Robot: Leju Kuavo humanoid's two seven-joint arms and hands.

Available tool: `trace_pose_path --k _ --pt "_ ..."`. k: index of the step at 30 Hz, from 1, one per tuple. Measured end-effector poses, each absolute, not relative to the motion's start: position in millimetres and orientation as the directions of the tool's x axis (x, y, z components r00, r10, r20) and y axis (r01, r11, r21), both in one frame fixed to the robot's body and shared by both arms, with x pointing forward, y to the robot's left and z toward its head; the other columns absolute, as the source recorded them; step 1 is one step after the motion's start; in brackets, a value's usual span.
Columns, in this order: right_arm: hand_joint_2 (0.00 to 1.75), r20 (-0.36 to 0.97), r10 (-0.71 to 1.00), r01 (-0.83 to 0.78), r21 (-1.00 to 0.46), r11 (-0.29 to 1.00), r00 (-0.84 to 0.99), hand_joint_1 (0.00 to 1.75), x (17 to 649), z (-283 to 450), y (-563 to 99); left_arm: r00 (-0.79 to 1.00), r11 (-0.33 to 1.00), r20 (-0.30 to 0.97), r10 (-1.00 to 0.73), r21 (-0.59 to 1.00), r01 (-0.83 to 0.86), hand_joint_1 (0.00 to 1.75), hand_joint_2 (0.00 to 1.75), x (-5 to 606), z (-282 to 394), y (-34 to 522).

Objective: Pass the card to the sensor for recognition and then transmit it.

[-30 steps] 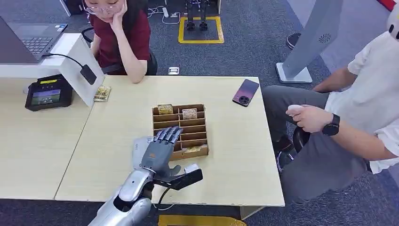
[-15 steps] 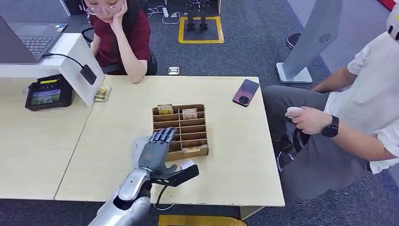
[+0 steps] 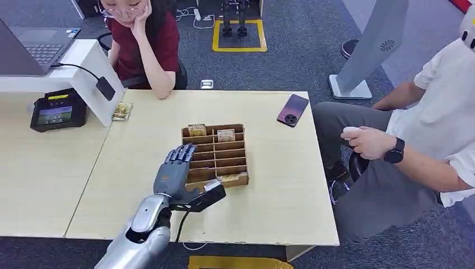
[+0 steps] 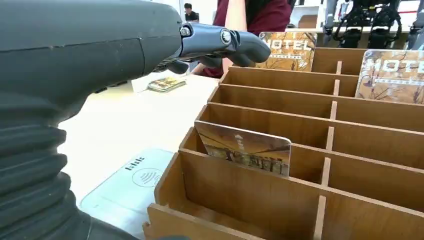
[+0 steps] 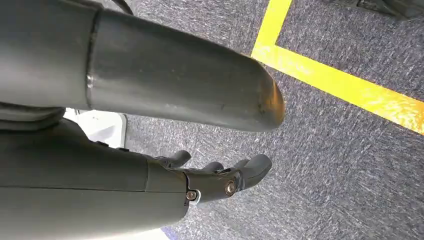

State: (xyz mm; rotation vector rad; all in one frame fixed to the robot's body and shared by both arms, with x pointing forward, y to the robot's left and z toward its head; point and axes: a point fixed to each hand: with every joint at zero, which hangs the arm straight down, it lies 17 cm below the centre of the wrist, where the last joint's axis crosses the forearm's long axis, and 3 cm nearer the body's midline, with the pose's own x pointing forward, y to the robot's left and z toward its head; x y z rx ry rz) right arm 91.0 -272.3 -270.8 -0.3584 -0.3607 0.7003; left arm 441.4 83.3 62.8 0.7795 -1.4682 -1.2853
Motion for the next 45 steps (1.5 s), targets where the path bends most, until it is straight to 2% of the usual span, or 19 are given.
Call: trace_pose_path --k 22,23,24,45 --pt "0.00 0.196 0.682 -0.562 -0.433 0.705 0.705 0.00 90.5 -271.0 -271.2 -0.300 0.233 0.266 -0.916 0.962 0.143 0.00 1.75 440.9 62.1 82.7" --pt "0.00 0.196 0.682 -0.562 -0.433 0.705 0.705 0.00 90.6 -271.0 -271.2 -0.299 0.233 0.267 -0.916 0.962 0.143 0.47 1.75 440.9 62.1 82.7" --pt "0.00 0.196 0.682 -0.562 -0.433 0.705 0.704 0.00 90.7 -271.0 -271.2 -0.299 0.234 0.267 -0.916 0.962 0.144 1.75 1.75 440.9 62.0 82.7" --pt "0.00 0.196 0.686 -0.566 -0.434 0.701 0.700 0.00 91.6 -270.9 -271.2 -0.323 0.251 0.300 -0.898 0.950 0.185 1.75 1.75 438.1 58.7 76.2"
